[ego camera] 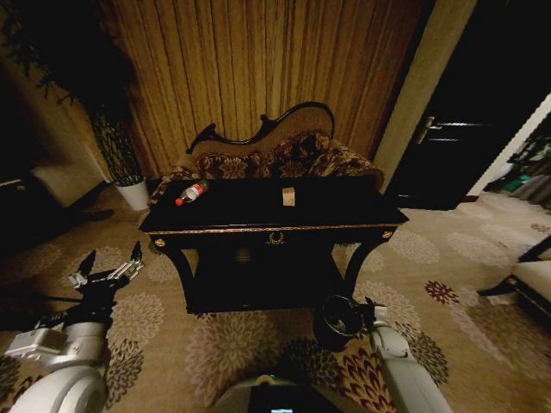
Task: Move to the front of the table and place the trash on the table into the trash bin.
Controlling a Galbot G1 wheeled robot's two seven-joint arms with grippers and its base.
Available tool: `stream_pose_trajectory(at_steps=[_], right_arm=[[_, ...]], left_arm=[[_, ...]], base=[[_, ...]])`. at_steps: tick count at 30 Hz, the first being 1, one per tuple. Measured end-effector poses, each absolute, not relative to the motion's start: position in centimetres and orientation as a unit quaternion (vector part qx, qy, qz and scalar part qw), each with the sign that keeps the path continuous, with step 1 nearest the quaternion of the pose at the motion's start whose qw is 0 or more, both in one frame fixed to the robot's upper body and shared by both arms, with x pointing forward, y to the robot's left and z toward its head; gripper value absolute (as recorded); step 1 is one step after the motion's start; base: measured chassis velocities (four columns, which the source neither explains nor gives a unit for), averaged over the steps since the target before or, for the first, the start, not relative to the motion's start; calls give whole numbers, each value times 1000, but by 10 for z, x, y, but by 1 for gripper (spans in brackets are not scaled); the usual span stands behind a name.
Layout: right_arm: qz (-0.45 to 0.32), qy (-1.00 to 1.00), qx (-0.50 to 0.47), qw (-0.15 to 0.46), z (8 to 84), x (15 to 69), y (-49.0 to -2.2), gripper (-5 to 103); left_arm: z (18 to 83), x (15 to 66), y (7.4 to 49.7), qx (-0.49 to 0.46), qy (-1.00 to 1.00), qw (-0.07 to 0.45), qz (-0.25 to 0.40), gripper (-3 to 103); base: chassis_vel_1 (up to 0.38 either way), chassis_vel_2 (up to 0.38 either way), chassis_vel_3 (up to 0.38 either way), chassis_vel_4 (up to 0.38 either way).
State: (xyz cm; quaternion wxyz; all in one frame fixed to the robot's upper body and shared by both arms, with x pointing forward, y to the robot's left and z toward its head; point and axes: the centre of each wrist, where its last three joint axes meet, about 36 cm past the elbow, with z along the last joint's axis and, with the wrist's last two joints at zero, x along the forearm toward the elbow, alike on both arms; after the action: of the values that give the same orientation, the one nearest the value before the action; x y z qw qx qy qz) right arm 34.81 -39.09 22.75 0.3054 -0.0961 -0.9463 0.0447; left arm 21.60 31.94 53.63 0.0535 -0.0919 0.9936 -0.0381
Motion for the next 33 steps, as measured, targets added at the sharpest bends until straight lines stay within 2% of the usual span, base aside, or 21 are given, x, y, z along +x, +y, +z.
stream_pose_trajectory(at_steps=[1,2,4,15,17,22,23,27,33], right_arm=[[45,-946,-96,305,228,348,-391,88],[45,-946,-96,305,228,348,-391,88],[44,-947,-97,304,228,349,-391,97],[49,-949,-96,298,228,348,-391,100],[49,-954,-94,282,232,349,-391,100],[24,-983,-38,180,292,356,-386,100],[24,-983,-38,180,292,356,-386,100],[3,-995,17,97,359,356,-368,100],[-14,-998,52,46,428,349,-338,100]], left_arm=[[536,216,319,-92,994,53,-38,100],[536,216,319,-92,994,53,-38,100],[536,216,319,-92,994,53,-39,100],[536,215,320,-90,994,51,-34,100],[537,216,320,-90,994,51,-34,100],[537,217,319,-87,994,52,-35,100],[537,217,319,-87,994,52,-35,100],[538,219,319,-85,994,58,-35,100],[539,219,321,-85,994,58,-33,100]], base=[[0,0,0,0],[0,0,0,0],[0,0,0,0],[0,0,0,0],[0,0,0,0],[0,0,0,0],[0,0,0,0],[0,0,0,0],[0,0,0,0]])
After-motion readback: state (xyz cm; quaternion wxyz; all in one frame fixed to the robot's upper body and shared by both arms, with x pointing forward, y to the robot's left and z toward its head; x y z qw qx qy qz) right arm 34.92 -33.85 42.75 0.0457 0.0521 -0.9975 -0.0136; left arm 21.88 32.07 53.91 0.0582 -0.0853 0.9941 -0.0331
